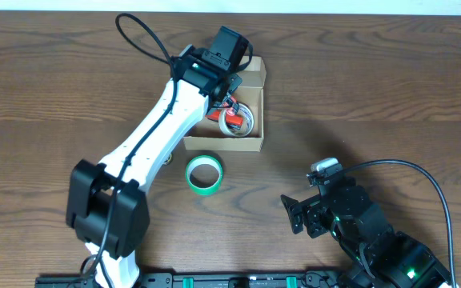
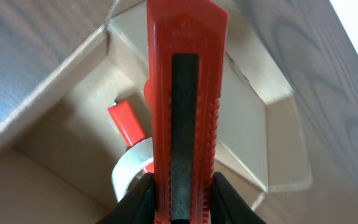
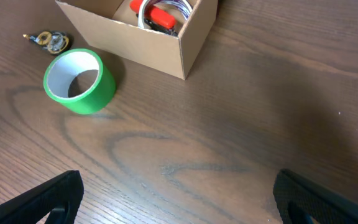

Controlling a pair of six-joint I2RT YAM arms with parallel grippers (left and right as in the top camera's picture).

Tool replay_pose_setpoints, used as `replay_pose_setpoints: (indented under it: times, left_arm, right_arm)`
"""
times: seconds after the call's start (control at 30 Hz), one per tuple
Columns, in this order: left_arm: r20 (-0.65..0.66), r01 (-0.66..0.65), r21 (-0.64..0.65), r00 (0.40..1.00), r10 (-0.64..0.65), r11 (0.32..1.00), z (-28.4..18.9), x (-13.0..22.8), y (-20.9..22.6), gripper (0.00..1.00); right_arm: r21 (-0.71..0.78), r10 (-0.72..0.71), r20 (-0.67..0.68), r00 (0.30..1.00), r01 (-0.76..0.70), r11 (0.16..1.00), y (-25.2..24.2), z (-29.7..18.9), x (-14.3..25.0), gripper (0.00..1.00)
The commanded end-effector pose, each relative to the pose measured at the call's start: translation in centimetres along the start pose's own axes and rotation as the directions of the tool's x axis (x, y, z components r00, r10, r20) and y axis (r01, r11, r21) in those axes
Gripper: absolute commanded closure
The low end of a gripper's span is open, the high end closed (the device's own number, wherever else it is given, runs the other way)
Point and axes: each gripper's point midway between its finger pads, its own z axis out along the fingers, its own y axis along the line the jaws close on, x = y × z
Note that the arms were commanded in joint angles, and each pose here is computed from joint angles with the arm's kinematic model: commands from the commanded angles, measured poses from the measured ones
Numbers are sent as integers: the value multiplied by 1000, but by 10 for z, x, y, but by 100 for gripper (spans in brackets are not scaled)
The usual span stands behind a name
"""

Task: Pack container
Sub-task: 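Carry the red cutter with the left gripper into the box and release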

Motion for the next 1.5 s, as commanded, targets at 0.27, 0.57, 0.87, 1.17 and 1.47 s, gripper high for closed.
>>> replay_pose_setpoints:
  times: [0.27, 0.57, 0.87, 1.17, 1.47]
  left_arm:
    - [7, 401, -88, 915, -402, 912, 42, 16, 15, 73]
    - [-6, 455, -90, 889, -457, 886, 48, 20, 13, 74]
    - [-44, 496, -137, 861, -506, 857, 55, 34, 18, 74]
    - [-69, 487, -187, 860, -506, 853, 64, 45, 27, 75]
    - [-75, 496, -242, 847, -526, 834, 62, 53, 38, 72]
  right_arm:
    - [33, 2, -16, 1000, -1, 999, -5, 0, 5, 1]
    - [37, -2, -39, 999, 3, 999, -6, -1, 11, 0]
    - [37, -2, -39, 999, 3, 999, -6, -1, 11, 1]
    - [37, -2, -39, 999, 3, 999, -6, -1, 11, 1]
    - [37, -2, -39, 999, 4, 999, -6, -1, 11, 1]
